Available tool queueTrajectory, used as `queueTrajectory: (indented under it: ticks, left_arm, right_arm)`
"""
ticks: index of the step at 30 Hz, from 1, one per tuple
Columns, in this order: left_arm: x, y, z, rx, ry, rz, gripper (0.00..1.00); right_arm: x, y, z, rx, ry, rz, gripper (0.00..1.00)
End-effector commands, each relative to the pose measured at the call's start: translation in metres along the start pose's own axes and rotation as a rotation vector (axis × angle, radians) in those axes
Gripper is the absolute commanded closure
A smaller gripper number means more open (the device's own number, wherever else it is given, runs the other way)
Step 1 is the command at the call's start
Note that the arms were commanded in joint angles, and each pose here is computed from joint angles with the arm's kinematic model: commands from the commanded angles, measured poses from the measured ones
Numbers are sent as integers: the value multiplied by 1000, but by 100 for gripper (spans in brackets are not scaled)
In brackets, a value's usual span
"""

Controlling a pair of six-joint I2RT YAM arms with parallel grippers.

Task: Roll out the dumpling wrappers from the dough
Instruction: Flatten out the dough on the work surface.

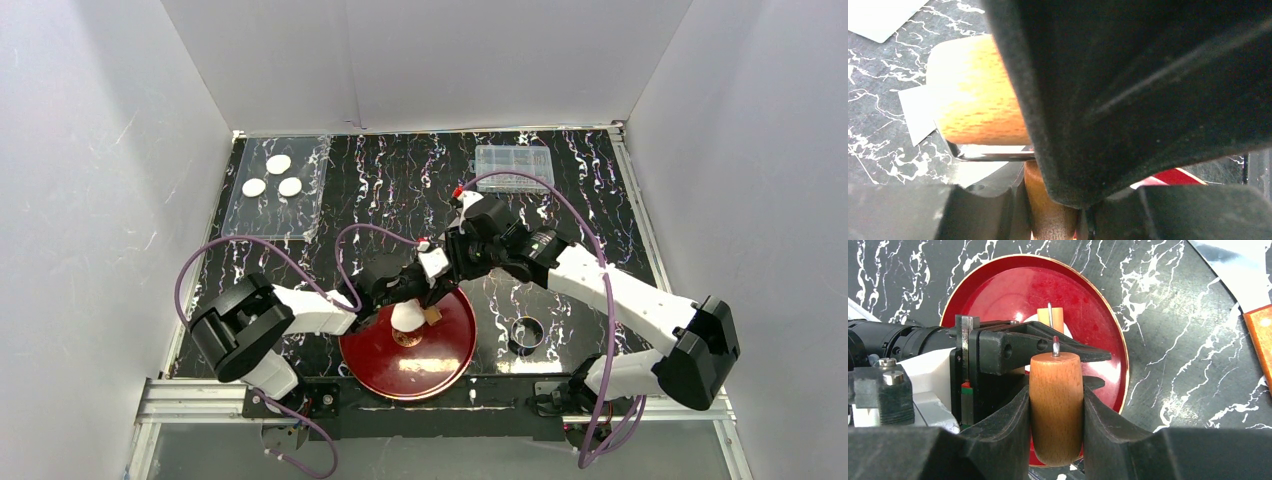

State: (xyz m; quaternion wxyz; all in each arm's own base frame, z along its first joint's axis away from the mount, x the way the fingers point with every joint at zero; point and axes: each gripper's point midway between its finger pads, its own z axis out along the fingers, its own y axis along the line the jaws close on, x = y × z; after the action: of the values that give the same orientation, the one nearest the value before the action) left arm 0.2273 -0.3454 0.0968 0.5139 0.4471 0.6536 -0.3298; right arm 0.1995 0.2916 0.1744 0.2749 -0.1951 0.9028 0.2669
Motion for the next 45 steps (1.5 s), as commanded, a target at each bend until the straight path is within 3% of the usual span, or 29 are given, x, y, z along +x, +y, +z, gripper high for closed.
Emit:
queueTrajectory:
  ticks: [1, 10, 17, 28, 35, 39, 45]
  left_arm:
    - [-3, 0, 8, -19, -22, -59, 100]
    - [87, -11, -27, -100, 196, -236, 100]
    - [118, -16, -61, -146, 301, -275, 100]
    - [89, -8, -67, -151, 258, -289, 100]
    - [39, 0, -58, -137, 148, -267, 100]
    - [7, 15, -45, -160, 54, -177, 100]
    - [-19, 26, -23, -152, -11, -113, 100]
  right_arm:
    - [17, 39, 6, -139, 27, -62, 99]
    - [76, 47, 38, -123, 141, -90, 99]
    - [94, 49, 53, -144, 176, -101, 99]
    - [69, 78, 59, -239, 165, -202, 99]
    - [9, 101, 19, -244, 11, -235, 99]
    - [-10, 92, 5, -190, -83, -244, 99]
    - [-10, 69, 5, -109, -88, -262, 99]
